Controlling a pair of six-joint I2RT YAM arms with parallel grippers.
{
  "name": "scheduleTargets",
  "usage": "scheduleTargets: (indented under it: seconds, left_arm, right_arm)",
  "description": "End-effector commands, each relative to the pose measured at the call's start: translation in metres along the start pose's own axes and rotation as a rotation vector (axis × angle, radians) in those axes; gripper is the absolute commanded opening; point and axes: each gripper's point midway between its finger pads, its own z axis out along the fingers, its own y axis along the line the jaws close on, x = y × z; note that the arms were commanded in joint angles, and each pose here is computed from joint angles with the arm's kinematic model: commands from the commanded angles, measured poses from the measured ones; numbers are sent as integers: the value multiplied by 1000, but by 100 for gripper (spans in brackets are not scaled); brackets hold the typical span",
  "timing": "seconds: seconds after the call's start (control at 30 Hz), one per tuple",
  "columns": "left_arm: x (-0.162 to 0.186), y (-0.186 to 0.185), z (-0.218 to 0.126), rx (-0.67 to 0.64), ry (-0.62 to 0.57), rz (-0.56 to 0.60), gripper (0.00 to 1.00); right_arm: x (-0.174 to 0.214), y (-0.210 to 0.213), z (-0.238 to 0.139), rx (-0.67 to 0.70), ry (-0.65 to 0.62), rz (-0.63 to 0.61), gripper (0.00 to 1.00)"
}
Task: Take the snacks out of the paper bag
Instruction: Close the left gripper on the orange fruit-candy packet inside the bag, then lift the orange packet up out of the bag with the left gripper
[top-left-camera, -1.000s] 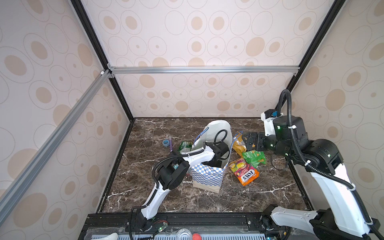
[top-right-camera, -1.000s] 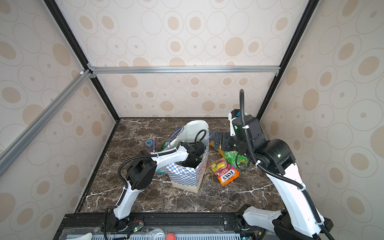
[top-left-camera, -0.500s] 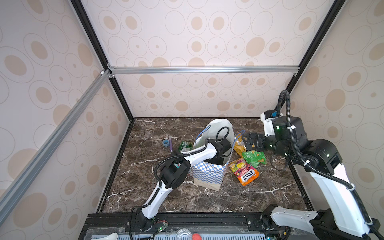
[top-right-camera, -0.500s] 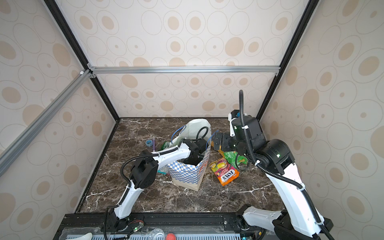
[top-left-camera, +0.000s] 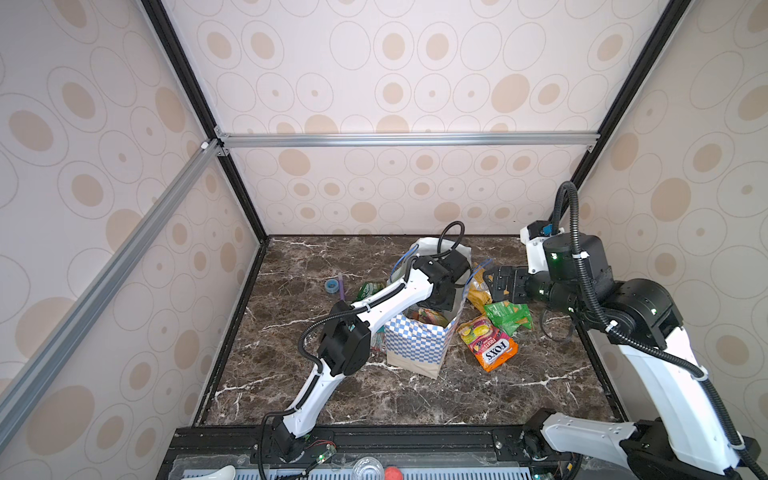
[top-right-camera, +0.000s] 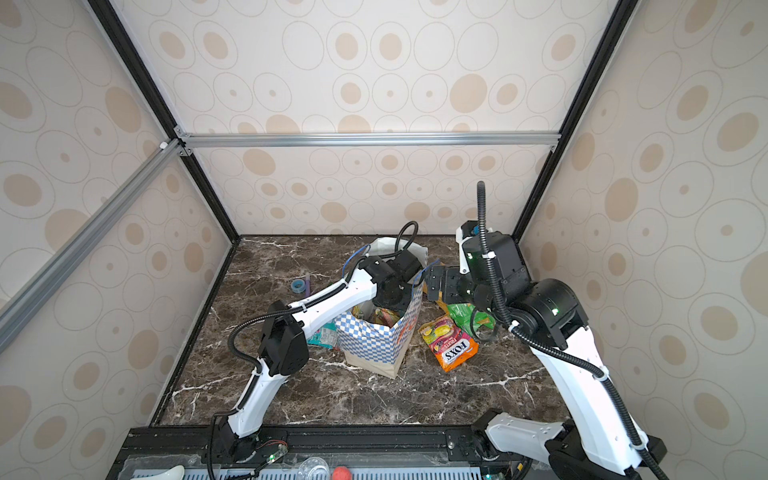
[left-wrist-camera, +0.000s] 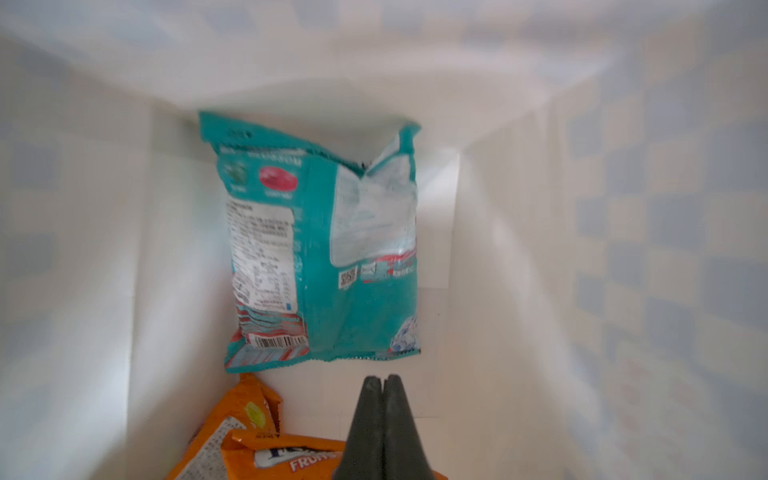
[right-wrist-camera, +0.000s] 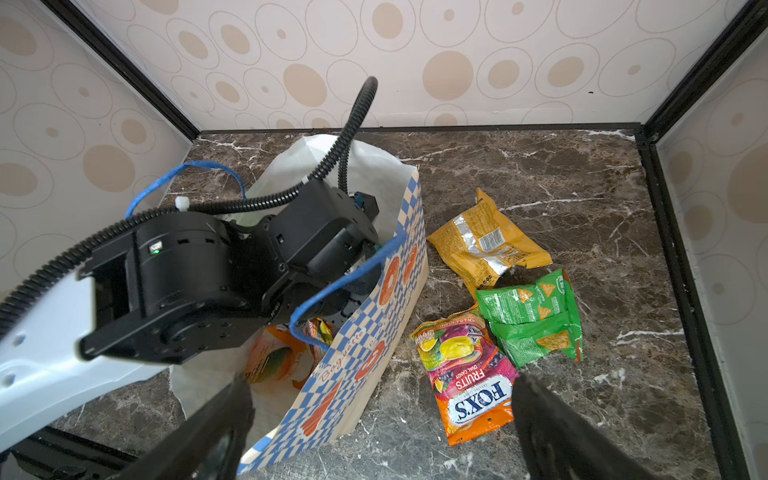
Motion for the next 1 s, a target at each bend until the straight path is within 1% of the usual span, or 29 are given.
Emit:
scheduleTargets:
  seconds: [0.0,0.17,0.4,0.77,0.97]
  left_arm:
    - [-22,6,-33,4,-71,-50,0]
    - [-47,3,-66,57,-165,-92,0]
    - [-73,5,-107,111,-280,-140,0]
    - [-99,-5,-152,237,-401,-181,0]
    - [-115,-9,-185,308,-483,-198,0]
  right_arm:
    - [-1,-2,-2,1,-9,6,100]
    - [-1,-2,-1,1,-8,8,100]
    - [-1,0,1,-5,-3,10,100]
    - [-4,1,1,-5,-6,5,100]
    - [-6,2,1,-12,-12,11,100]
